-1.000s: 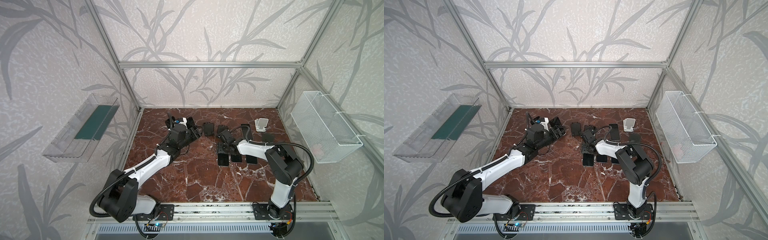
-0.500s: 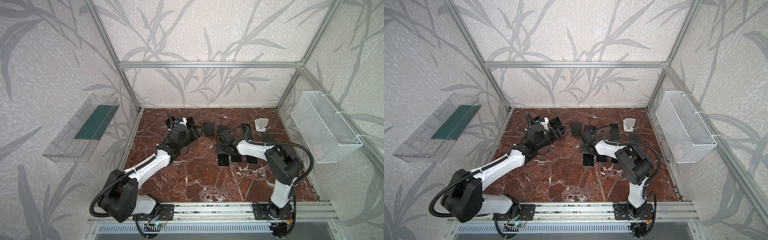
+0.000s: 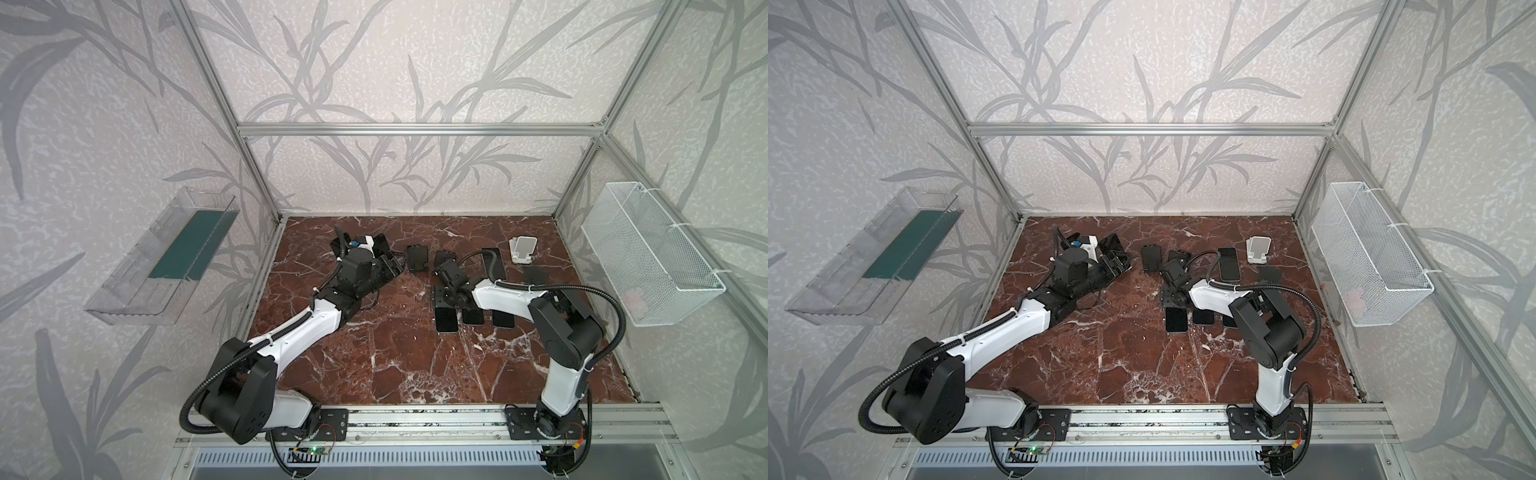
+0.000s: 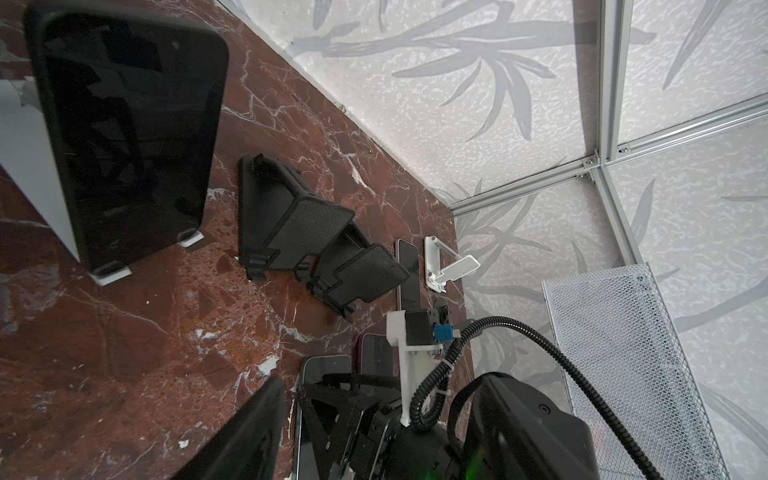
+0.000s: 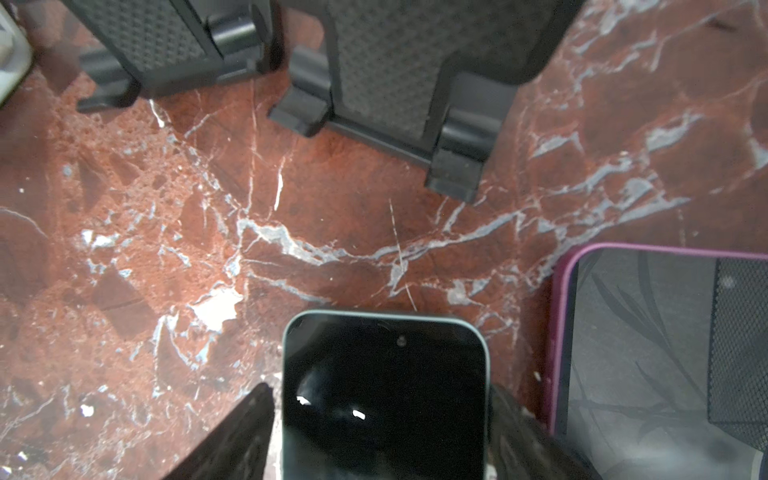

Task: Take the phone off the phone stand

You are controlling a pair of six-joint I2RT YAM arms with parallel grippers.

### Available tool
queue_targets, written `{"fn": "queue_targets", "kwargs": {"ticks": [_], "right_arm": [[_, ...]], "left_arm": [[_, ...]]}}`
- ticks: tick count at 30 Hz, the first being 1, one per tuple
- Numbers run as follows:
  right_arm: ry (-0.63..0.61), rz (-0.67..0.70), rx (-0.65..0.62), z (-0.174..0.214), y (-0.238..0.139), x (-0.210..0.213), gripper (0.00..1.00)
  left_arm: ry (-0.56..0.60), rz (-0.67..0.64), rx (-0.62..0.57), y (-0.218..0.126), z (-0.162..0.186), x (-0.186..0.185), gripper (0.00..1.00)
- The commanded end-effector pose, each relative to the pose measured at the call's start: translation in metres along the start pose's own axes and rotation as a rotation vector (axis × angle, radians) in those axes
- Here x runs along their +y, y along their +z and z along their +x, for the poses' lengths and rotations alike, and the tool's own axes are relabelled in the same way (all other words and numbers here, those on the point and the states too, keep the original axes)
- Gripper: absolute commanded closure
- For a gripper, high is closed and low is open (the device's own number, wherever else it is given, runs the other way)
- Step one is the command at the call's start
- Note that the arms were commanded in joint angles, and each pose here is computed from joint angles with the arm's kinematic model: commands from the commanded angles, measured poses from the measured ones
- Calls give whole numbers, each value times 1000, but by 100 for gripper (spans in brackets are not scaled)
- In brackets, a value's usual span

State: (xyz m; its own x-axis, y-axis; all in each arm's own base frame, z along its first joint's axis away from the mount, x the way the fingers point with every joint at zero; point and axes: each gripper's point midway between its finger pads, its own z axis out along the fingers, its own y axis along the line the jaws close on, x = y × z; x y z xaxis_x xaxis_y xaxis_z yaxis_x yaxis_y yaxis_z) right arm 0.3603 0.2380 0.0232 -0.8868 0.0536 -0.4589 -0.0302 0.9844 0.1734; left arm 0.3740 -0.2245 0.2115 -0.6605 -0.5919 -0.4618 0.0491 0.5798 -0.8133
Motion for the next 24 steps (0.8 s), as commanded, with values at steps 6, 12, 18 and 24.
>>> {"fn": "queue_targets", "kwargs": {"ticks": [6,12,18,24], "right_arm": [[-14,3,-9,-5,-10,5,20],[-102,-15,-165,-56,-69,17,20],[-212,-54,-388,-104,-150,25,16],[-271,-282,-574,-115,-206,55,15]], "left_arm": [[5,40,-43,-7,-16,-15,26],[45,15,-132,-20,-33,-13,25],[130,-27,-242,-46,-59,-19,24],[179,-48,-434,-90,-93,-26,21]]}}
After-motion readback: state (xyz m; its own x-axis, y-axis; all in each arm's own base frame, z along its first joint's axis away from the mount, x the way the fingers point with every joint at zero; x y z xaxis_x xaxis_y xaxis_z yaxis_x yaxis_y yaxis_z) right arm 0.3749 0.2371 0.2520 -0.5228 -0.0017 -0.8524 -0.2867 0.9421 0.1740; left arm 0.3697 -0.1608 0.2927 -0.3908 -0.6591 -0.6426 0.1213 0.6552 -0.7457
